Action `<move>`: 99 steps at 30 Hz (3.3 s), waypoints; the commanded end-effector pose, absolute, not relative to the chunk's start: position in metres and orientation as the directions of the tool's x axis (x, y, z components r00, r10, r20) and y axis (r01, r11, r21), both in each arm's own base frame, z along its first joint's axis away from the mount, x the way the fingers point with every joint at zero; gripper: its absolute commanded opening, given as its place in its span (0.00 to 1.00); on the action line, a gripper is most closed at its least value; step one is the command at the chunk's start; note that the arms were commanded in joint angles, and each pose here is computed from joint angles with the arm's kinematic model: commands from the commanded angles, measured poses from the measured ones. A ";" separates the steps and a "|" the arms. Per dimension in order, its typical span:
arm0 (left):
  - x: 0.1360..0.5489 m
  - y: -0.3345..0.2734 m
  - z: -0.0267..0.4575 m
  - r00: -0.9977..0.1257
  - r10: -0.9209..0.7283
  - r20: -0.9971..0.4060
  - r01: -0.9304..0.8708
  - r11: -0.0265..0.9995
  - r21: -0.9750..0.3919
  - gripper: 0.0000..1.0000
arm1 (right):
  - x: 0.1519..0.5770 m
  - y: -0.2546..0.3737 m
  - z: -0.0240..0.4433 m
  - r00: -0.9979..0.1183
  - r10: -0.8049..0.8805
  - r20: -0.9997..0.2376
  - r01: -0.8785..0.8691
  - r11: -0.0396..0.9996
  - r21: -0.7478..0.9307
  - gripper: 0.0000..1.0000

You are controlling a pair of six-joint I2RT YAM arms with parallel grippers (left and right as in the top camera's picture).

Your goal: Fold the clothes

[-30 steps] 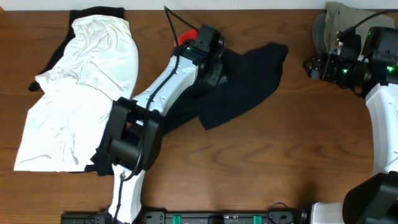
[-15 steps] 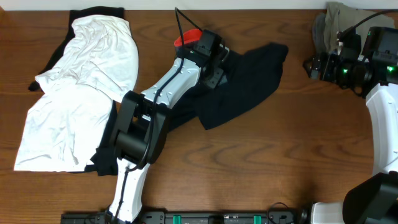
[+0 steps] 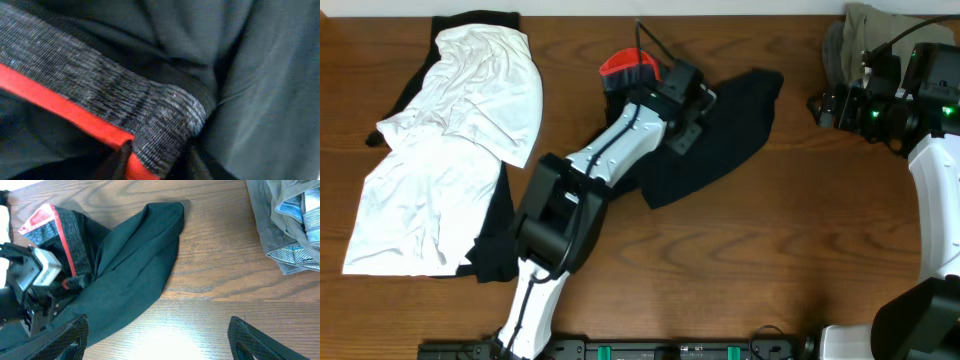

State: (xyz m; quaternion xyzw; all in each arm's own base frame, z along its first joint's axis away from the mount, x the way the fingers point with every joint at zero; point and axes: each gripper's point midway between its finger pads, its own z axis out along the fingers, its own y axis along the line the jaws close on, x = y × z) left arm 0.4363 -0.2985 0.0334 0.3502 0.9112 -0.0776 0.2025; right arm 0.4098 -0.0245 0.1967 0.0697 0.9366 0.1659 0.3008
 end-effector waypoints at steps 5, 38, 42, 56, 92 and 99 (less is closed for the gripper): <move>0.454 -0.273 0.026 -0.669 0.625 -0.402 0.636 0.761 0.126 0.14 | 0.412 -0.020 0.204 -0.803 0.209 -0.559 0.003 0.938 0.346 0.87; 0.581 -0.402 0.147 -0.043 0.231 -0.972 0.563 0.809 0.168 0.36 | 0.415 -0.016 0.188 -0.827 0.204 -0.523 0.007 0.935 0.354 0.86; 0.579 -0.401 0.136 -0.134 0.168 -0.977 0.558 0.827 0.065 0.98 | 0.419 -0.016 0.182 -0.833 0.205 -0.514 0.010 0.935 0.356 0.86; 0.495 -0.289 0.225 -0.565 0.276 -0.778 0.458 0.889 -0.016 0.98 | 0.432 -0.004 0.189 -0.801 0.111 -0.588 -0.090 0.949 0.303 0.86; 0.329 -0.222 0.025 -0.982 -0.155 -0.112 -0.137 0.978 -0.155 0.69 | 0.432 0.015 0.189 -0.807 0.092 -0.583 -0.116 0.944 0.309 0.87; 0.320 -0.228 0.020 -0.982 -0.166 -0.090 -0.152 0.978 -0.144 0.65 | 0.431 0.015 0.188 -0.809 0.092 -0.580 -0.114 0.944 0.310 0.88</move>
